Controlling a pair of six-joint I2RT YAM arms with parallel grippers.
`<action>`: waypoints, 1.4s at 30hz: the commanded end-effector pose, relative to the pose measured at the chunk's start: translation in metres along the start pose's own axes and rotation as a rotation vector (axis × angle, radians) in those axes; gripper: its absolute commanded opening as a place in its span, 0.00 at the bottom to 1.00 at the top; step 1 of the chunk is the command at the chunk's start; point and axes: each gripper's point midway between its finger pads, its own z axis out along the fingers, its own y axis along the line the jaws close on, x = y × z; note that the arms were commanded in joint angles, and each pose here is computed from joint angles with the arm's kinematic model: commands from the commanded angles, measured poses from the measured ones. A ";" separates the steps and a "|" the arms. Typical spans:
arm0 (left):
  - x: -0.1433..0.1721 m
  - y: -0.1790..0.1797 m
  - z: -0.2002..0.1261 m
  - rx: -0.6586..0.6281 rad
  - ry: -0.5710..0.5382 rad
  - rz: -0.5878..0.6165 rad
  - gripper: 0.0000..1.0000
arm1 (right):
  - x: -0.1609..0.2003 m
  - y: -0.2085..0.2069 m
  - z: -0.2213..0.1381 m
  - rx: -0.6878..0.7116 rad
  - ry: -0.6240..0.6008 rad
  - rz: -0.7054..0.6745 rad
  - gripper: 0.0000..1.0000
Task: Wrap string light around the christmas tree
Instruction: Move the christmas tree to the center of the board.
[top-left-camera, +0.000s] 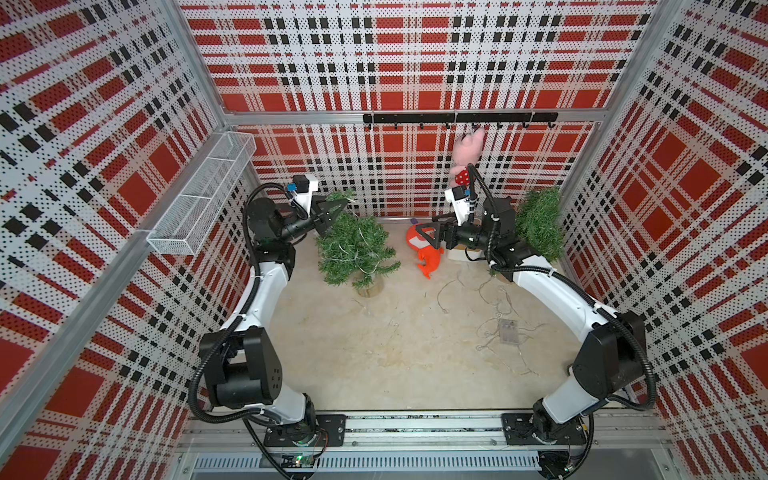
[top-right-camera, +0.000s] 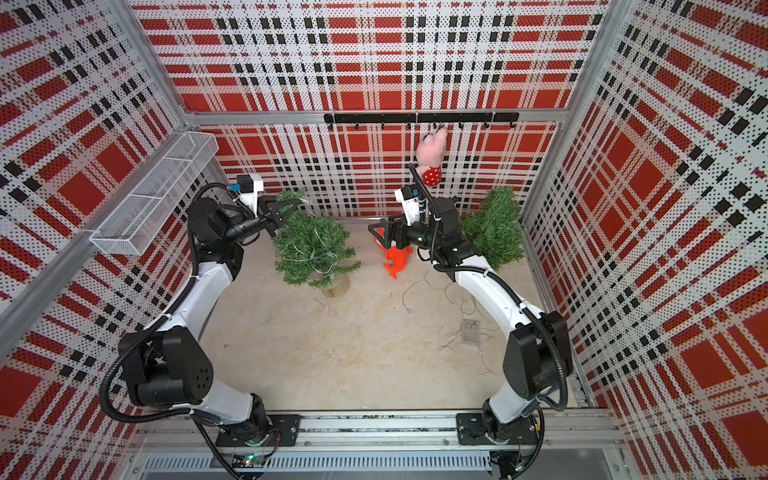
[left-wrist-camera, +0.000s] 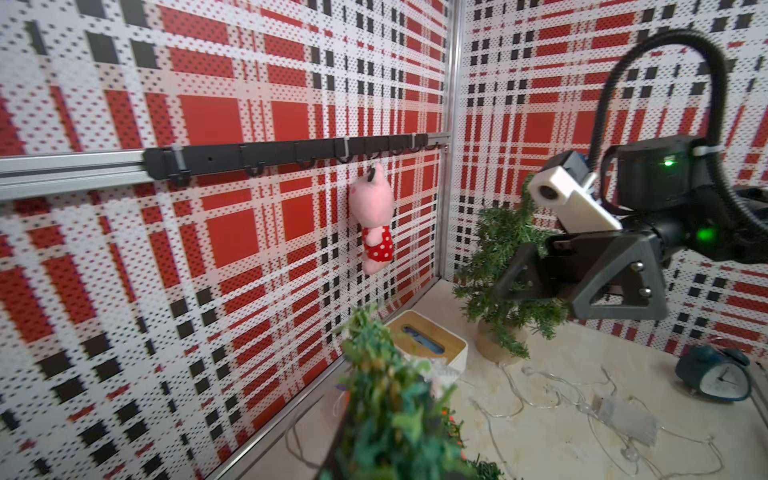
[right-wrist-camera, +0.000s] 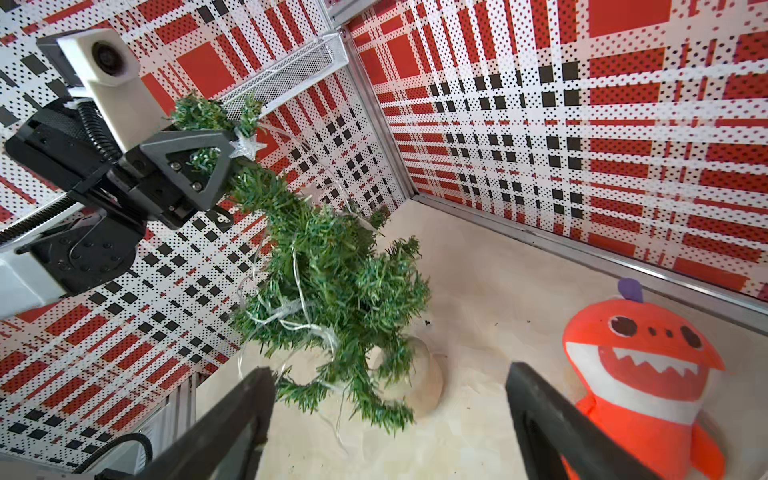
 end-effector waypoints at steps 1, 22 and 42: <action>-0.034 0.016 -0.010 -0.130 0.028 0.157 0.00 | -0.010 -0.002 -0.011 0.038 -0.046 -0.027 0.90; 0.033 0.106 -0.060 -0.536 0.153 0.055 0.31 | 0.005 -0.005 -0.013 0.047 -0.034 0.023 0.88; -0.037 0.102 -0.081 -0.724 -0.025 -0.080 0.98 | 0.015 -0.009 -0.005 0.022 -0.028 0.059 0.86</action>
